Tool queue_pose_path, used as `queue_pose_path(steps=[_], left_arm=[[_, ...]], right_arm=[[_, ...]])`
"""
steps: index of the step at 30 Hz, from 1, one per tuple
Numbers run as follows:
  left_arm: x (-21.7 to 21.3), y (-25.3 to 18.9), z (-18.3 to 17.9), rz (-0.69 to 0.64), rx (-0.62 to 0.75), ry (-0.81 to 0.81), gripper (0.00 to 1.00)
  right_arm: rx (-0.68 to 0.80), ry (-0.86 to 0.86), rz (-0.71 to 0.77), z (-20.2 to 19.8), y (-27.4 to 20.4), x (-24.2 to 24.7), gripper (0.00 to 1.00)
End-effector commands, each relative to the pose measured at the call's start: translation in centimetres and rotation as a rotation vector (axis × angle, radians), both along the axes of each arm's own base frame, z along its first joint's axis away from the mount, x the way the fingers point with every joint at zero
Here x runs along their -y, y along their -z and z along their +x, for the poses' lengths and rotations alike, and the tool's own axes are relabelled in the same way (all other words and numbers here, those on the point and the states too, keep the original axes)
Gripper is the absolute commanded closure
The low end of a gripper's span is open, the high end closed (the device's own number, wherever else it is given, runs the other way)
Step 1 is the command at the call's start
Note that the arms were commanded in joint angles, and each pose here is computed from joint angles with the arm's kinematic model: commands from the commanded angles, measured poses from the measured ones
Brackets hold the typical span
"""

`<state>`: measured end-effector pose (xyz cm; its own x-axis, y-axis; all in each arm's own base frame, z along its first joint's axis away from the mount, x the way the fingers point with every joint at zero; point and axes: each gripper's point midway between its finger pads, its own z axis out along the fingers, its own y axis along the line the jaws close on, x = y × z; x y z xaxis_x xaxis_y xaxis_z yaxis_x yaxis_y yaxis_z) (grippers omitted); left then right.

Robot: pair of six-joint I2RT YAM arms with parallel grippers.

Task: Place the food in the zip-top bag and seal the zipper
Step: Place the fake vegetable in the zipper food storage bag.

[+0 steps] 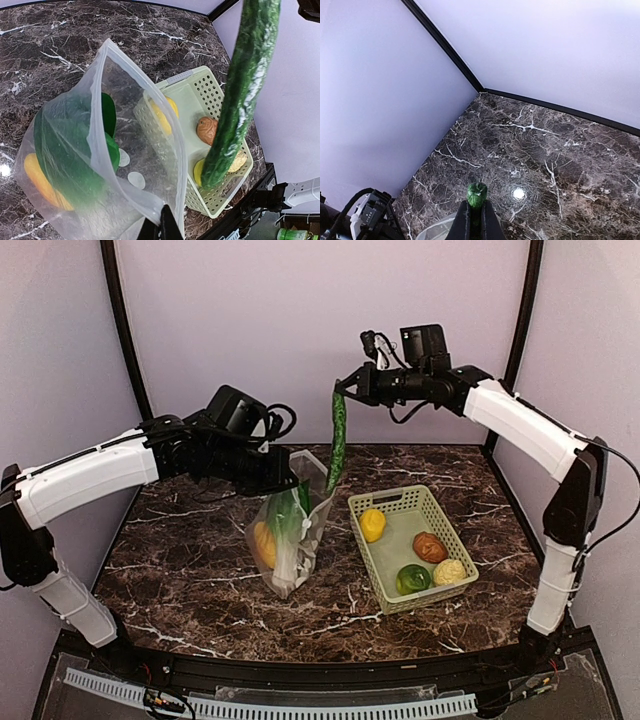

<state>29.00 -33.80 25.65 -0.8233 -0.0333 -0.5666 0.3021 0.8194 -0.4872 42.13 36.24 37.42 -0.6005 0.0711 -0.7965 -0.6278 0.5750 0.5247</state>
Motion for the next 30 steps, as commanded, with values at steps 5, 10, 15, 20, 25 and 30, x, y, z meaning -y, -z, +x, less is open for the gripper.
queue_pose_path(steps=[5, 10, 15, 20, 25, 30], left_arm=[[-0.6, -1.6, -0.4, -0.048, 0.031, -0.022, 0.99], [-1.0, -1.3, -0.1, -0.050, 0.042, -0.052, 0.99], [-1.7, -1.1, 0.0, -0.046, 0.051, -0.090, 0.99], [-2.6, -0.9, 0.1, -0.065, 0.066, -0.137, 0.99], [-2.9, -0.5, 0.1, -0.071, 0.068, -0.153, 0.99], [-3.0, -0.3, -0.2, -0.085, 0.064, -0.155, 0.99]], right_arm=[[-0.001, 0.054, 0.037, 1.4, 0.6, -3.7, 1.00], [-0.029, 0.010, -0.014, -1.6, 2.9, -6.5, 1.00], [-0.098, -0.015, -0.075, -4.3, 6.5, -7.4, 1.00], [-0.135, -0.041, -0.136, -6.0, 9.5, -8.1, 1.00], [-0.203, -0.074, -0.171, -8.2, 12.0, -8.7, 1.00], [-0.300, -0.073, -0.176, -9.1, 14.6, -8.9, 1.00]])
